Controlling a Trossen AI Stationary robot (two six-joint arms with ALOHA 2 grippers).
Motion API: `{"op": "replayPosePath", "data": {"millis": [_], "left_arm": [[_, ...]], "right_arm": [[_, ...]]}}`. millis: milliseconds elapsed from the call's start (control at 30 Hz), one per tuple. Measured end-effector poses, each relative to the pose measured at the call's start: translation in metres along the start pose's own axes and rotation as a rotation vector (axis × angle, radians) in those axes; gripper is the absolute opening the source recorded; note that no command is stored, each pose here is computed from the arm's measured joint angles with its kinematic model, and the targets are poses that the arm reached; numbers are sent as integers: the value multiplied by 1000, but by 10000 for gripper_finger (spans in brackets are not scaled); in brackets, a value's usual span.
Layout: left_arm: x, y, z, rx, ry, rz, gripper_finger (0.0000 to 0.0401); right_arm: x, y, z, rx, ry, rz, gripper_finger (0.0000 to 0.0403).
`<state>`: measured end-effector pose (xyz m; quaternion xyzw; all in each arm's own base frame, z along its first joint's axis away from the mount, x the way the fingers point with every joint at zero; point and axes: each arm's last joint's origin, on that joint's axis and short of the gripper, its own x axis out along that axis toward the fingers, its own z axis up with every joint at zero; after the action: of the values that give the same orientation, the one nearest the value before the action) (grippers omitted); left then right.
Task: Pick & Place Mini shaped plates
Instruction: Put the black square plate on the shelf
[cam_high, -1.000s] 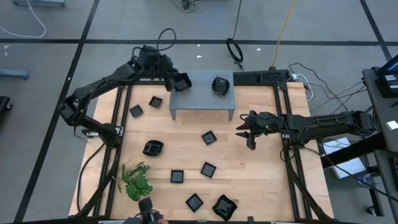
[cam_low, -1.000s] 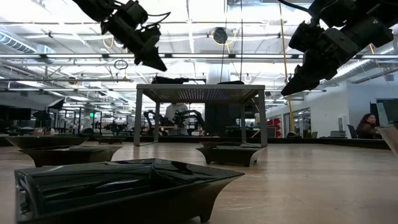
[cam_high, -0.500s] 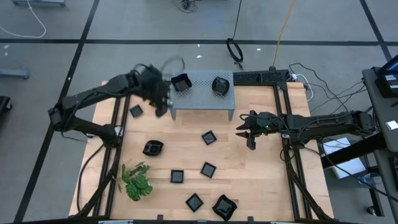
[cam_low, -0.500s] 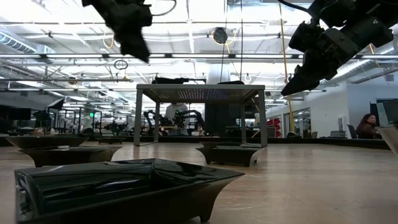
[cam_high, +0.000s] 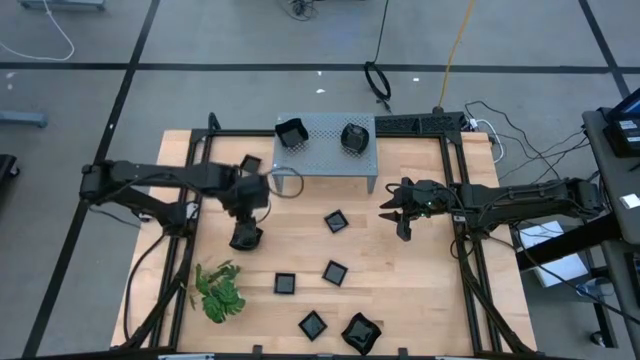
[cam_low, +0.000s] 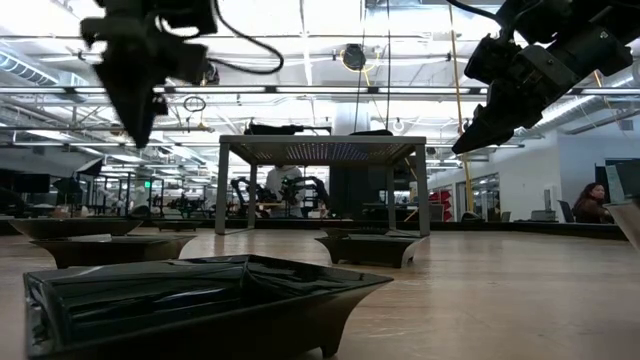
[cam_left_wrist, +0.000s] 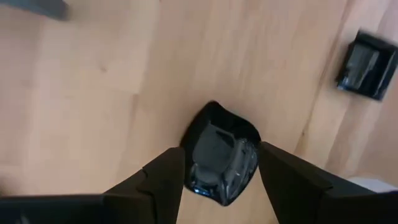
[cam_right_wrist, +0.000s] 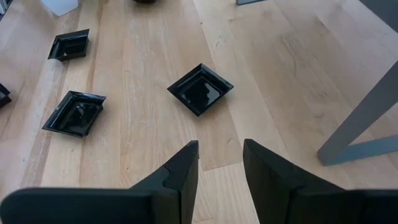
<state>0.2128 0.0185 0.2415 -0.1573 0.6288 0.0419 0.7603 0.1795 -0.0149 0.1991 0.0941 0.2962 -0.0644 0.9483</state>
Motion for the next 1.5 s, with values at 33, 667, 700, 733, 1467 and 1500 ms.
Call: {"op": "replayPosePath", "data": {"millis": [33,667,700,733,1467,1500], "left_arm": [[7,-2,-3,-3,6,-2,207],[75,-28,-41,-141,-44,83,207],[75,-30,-42,-130,-52,90,207],[76,-32,-43,-118,-60,98,207],[87,-74,-26,372,-355,82,207],[89,-77,-24,401,-379,72,207]], "right_arm": [[0,0,0,0,0,0,116],[0,0,0,0,0,0,116],[0,0,0,0,0,0,116],[0,0,0,0,0,0,116],[0,0,0,0,0,0,116],[0,0,0,0,0,0,116]]}}
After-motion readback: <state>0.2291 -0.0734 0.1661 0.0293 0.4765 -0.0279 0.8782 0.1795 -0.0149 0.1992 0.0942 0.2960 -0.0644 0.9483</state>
